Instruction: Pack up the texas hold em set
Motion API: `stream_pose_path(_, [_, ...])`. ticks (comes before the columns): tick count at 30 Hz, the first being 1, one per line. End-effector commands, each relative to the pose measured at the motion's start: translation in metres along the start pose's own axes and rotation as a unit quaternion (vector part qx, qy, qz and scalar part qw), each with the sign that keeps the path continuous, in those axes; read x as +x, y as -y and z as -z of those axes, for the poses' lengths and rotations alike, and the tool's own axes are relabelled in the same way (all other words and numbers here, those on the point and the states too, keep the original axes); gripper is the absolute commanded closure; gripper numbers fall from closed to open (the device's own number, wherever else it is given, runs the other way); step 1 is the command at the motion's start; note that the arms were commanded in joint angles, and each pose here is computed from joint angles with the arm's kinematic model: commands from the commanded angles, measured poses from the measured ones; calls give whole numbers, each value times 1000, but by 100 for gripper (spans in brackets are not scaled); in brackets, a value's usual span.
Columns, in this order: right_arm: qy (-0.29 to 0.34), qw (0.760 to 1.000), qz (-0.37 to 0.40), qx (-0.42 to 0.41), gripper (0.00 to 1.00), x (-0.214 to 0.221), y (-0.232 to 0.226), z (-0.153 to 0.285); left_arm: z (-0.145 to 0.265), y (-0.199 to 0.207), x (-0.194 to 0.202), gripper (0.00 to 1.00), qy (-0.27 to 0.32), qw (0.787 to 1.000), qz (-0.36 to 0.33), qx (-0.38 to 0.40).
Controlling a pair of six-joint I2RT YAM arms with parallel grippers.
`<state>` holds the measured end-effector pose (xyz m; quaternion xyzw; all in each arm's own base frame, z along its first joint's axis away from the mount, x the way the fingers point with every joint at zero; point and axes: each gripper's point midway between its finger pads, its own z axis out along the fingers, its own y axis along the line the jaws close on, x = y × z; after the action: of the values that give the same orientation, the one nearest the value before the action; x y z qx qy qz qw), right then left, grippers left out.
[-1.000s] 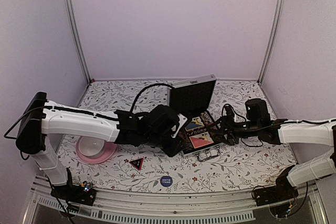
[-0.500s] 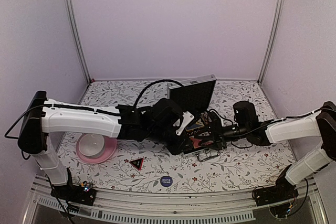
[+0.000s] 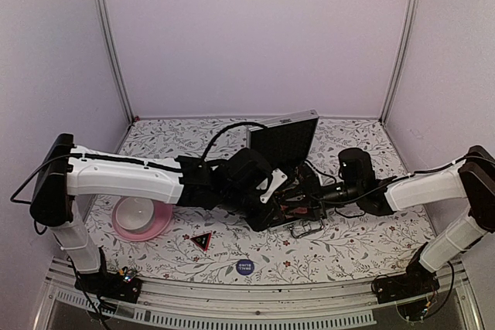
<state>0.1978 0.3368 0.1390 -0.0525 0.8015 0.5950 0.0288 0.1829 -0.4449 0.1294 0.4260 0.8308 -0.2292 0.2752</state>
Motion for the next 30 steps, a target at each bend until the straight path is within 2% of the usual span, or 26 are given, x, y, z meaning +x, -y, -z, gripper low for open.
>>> stream_pose_path(1, [-15,1000,12,-16,47,1,-11,-7,1,4,-8,96,9,1000,-9,5])
stream_pose_path(13, [-45,998,26,-24,73,8,-15,-18,0,4,-8,97,10,1000,-9,3])
stream_pose_path(20, [-55,998,23,-23,80,11,-12,-21,-1,3,-8,98,10,1000,-11,2])
stream_pose_path(26, [-55,998,26,-24,96,11,-13,-22,0,1,-9,98,12,1000,-11,-5])
stream_pose_path(28, [-53,998,28,-23,97,11,-13,-21,0,0,-8,93,12,1000,-12,-7])
stream_pose_path(30, [-47,998,30,-19,98,10,-13,-20,1,-2,-6,74,11,1000,-11,-10])
